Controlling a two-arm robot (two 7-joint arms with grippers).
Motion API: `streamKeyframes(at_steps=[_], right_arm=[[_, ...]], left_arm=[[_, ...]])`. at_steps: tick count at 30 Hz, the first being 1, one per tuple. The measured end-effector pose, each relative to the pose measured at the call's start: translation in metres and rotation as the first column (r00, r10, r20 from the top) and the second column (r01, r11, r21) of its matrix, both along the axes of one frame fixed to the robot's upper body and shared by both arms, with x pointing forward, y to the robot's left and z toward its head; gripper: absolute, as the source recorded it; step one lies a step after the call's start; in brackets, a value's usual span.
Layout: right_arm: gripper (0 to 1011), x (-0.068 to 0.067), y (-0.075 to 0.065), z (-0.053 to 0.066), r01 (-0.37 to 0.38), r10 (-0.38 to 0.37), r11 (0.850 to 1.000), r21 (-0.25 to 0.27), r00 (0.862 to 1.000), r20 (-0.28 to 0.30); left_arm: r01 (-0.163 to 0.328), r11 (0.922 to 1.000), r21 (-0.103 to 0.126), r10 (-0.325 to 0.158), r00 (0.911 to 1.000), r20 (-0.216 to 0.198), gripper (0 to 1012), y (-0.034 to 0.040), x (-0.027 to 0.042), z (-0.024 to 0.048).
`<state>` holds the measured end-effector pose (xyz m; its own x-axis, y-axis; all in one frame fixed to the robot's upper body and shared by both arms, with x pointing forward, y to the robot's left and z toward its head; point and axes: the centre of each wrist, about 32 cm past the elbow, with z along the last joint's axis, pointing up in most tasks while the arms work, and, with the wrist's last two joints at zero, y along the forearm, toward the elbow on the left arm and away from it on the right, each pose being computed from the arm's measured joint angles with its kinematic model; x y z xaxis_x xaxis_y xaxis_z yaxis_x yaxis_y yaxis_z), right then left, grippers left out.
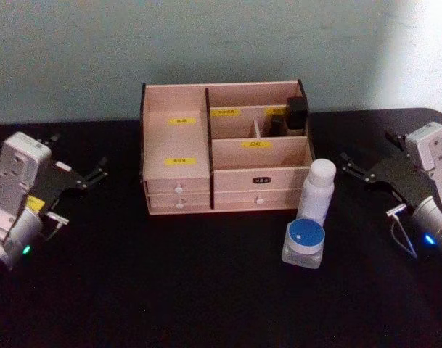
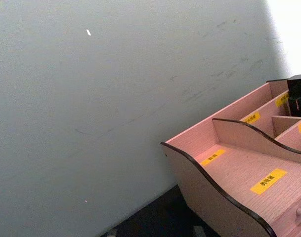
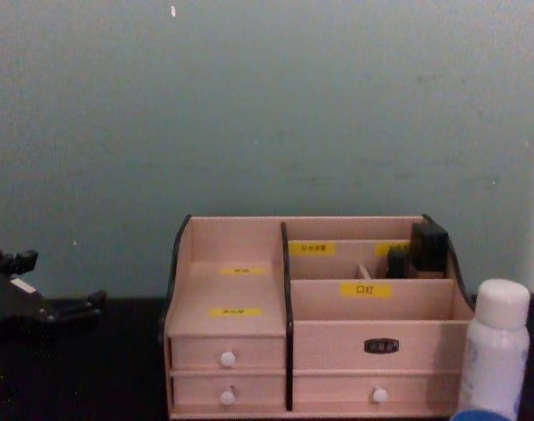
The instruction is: Pick up the facial cleanser and watermelon frost from the table and place them into the tiered storage box.
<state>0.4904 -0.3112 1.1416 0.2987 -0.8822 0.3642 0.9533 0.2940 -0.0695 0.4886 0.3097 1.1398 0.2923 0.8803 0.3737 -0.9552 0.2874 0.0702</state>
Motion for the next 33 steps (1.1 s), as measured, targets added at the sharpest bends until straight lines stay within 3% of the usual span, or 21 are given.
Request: streamKeyframes(at_steps=[14, 25, 33], right_arm=[[1002, -0.01, -0.009, 0.009, -0.001, 0.002, 0.997, 0.072, 1.0, -0.018], [1002, -0.035, -0.025, 0.019, -0.027, 0.034, 0.994, 0.102, 0.997, -0.064], [1003, -0.054, -0.027, 0.022, -0.069, 0.082, 0.99, 0.121, 0.991, -0.105]], left_arm=[[0.0, 1.0, 0.0, 0.0, 1.0, 0.0, 1001, 0.0, 0.0, 0.0], [0.0, 1.0, 0.0, 0.0, 1.0, 0.0, 1001, 0.0, 0.0, 0.0], [0.0, 1.0, 0.0, 0.0, 1.0, 0.0, 1001, 0.0, 0.0, 0.0]])
